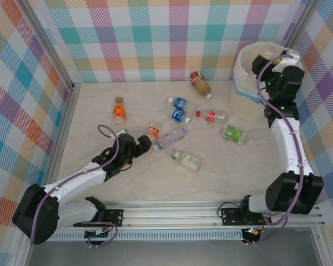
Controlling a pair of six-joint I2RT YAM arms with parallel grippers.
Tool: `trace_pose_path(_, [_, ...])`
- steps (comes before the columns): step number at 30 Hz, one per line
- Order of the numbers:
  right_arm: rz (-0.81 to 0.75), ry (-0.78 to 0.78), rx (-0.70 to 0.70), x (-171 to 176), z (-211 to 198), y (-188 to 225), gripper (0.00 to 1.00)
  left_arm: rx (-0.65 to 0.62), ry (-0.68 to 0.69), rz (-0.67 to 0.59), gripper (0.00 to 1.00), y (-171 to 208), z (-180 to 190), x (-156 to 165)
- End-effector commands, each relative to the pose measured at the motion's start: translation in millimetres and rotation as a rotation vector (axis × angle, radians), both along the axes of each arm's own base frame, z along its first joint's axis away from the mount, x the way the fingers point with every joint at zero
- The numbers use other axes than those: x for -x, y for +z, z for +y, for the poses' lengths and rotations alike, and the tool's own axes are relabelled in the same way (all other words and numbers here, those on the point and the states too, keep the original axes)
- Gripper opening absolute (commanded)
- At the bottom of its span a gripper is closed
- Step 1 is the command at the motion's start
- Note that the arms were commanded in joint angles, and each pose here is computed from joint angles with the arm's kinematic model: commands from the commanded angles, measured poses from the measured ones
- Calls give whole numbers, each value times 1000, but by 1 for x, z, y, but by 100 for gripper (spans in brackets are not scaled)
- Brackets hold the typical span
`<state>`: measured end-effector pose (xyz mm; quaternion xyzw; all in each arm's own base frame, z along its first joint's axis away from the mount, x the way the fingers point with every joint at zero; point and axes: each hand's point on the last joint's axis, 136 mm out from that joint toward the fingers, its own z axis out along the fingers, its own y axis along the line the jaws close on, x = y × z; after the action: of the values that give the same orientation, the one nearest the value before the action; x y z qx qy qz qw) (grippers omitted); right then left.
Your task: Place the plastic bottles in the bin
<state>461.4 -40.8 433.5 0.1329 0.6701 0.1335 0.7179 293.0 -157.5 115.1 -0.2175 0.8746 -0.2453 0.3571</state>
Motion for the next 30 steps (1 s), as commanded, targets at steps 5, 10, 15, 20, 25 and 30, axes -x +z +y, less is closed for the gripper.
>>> trace_pose_path(5, [-239,-203,-321,-8,-79,20,45,11,44,-24,100,10,8,-4])
trace_pose_path(10, [-303,-310,-387,-10,-111,3,45,14,34,-17,100,9,5,-5])
trace_pose_path(15, [-288,-343,-476,-20,-131,-20,48,9,34,-7,100,6,5,-5])
trace_pose_path(20, [-265,-337,-522,-35,-137,-30,52,12,26,2,100,5,2,-6])
trace_pose_path(25, [-247,-328,-565,-52,-140,-33,70,16,15,11,100,4,-3,-9])
trace_pose_path(30, [-227,-342,-584,-55,-141,-34,91,18,4,24,100,1,-6,-9])
